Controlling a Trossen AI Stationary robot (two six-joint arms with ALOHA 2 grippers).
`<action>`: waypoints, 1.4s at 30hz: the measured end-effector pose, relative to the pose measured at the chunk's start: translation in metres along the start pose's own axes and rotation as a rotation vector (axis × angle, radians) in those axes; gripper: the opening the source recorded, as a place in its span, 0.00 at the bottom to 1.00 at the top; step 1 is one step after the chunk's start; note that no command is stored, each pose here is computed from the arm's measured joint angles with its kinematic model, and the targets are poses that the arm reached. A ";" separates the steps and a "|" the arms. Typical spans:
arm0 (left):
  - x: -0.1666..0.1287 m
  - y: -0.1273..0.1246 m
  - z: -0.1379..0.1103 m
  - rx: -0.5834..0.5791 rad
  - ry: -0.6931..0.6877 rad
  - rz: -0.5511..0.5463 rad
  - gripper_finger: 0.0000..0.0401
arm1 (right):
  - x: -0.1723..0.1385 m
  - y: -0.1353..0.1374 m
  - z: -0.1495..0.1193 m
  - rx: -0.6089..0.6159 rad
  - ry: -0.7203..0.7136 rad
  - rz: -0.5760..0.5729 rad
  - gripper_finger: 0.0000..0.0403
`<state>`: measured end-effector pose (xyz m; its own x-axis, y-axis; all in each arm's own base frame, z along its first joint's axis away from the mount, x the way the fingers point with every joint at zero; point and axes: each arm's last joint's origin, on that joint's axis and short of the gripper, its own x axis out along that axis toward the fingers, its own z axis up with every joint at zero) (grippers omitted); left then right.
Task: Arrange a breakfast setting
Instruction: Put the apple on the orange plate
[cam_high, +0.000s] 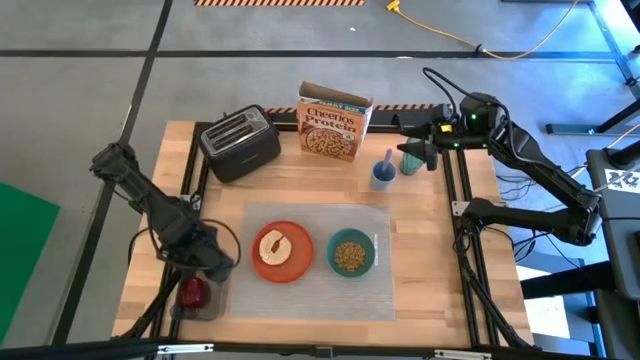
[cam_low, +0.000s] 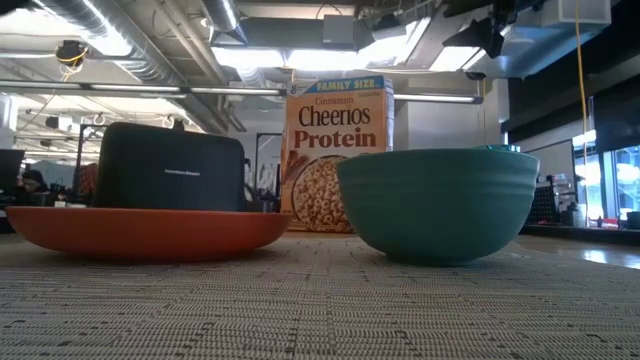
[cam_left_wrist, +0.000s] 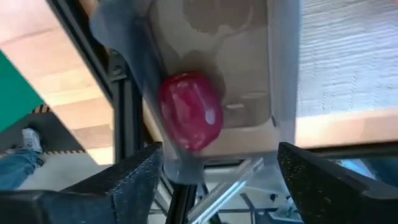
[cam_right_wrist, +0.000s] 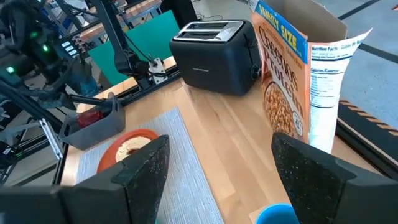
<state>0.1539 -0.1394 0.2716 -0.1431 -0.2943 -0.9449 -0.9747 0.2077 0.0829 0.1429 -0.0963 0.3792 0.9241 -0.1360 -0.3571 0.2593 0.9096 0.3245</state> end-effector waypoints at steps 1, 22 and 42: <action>0.007 -0.001 0.001 -0.005 0.001 0.003 0.80 | 0.000 0.000 0.000 0.000 0.000 -0.003 0.68; 0.098 -0.026 0.008 -0.015 0.105 0.281 0.82 | -0.001 -0.003 0.009 0.096 -0.111 -0.118 0.68; 0.082 -0.029 -0.015 0.136 0.129 0.258 0.82 | -0.001 -0.003 0.010 0.103 -0.122 -0.144 0.68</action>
<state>0.1677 -0.1830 0.1965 -0.4119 -0.3298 -0.8495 -0.8727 0.4109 0.2636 0.1441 -0.1031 0.3869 0.9008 -0.3144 -0.2996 0.4130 0.8333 0.3674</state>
